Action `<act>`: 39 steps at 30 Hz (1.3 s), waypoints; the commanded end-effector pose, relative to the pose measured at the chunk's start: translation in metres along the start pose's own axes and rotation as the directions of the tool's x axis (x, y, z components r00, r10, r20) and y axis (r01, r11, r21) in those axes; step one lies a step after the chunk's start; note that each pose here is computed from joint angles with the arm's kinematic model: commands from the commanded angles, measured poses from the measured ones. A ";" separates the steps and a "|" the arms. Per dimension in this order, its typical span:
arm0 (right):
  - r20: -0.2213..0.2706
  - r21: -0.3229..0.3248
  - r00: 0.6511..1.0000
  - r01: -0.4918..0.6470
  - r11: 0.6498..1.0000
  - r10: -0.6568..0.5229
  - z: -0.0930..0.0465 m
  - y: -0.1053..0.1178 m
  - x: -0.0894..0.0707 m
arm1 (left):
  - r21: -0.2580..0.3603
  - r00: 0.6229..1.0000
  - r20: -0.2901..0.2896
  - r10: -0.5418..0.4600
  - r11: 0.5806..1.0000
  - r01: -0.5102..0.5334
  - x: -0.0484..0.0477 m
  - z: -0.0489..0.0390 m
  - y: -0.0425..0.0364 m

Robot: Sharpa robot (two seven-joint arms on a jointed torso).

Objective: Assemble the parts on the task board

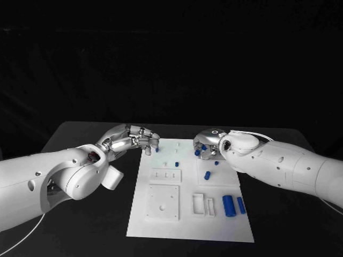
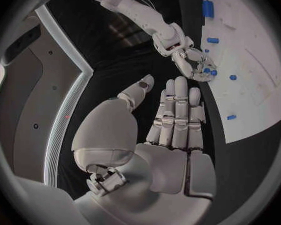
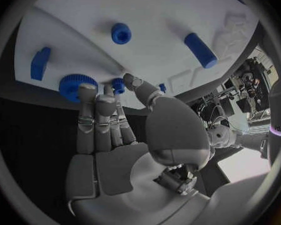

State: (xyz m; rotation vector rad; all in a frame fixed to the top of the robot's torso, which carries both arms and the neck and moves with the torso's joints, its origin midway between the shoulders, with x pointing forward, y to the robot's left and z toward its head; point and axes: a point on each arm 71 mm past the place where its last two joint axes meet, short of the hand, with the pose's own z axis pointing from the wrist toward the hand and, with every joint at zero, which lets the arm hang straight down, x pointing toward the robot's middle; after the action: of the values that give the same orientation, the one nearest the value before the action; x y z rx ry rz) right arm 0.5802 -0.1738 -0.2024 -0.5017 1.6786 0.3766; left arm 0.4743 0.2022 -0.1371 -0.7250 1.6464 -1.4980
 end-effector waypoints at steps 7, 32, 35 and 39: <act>0.009 -0.004 1.000 0.012 1.000 -0.012 0.001 0.004 -0.001 | 0.015 1.000 -0.025 0.001 1.000 0.000 0.0020 0.0005 -0.0024; 0.060 0.004 0.998 0.014 1.000 -0.014 0.001 0.013 -0.005 | 0.001 1.000 -0.028 0.001 1.000 -0.001 0.0013 0.0023 -0.0008; 0.067 0.011 0.997 0.028 1.000 -0.029 0.000 0.013 -0.006 | 0.001 1.000 -0.030 0.001 1.000 -0.001 0.0014 0.0024 -0.0008; 0.094 0.018 0.995 0.035 0.999 -0.036 -0.001 0.012 -0.008 | 0.000 1.000 -0.029 0.001 1.000 -0.001 0.0010 0.0022 -0.0007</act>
State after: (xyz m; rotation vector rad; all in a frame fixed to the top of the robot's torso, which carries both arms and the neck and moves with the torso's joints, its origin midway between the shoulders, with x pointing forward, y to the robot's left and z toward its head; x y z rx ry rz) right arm 0.5731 -0.1601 -0.1978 -0.4987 1.6208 0.3903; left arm 0.4763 0.2020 -0.1377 -0.7248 1.6587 -1.4960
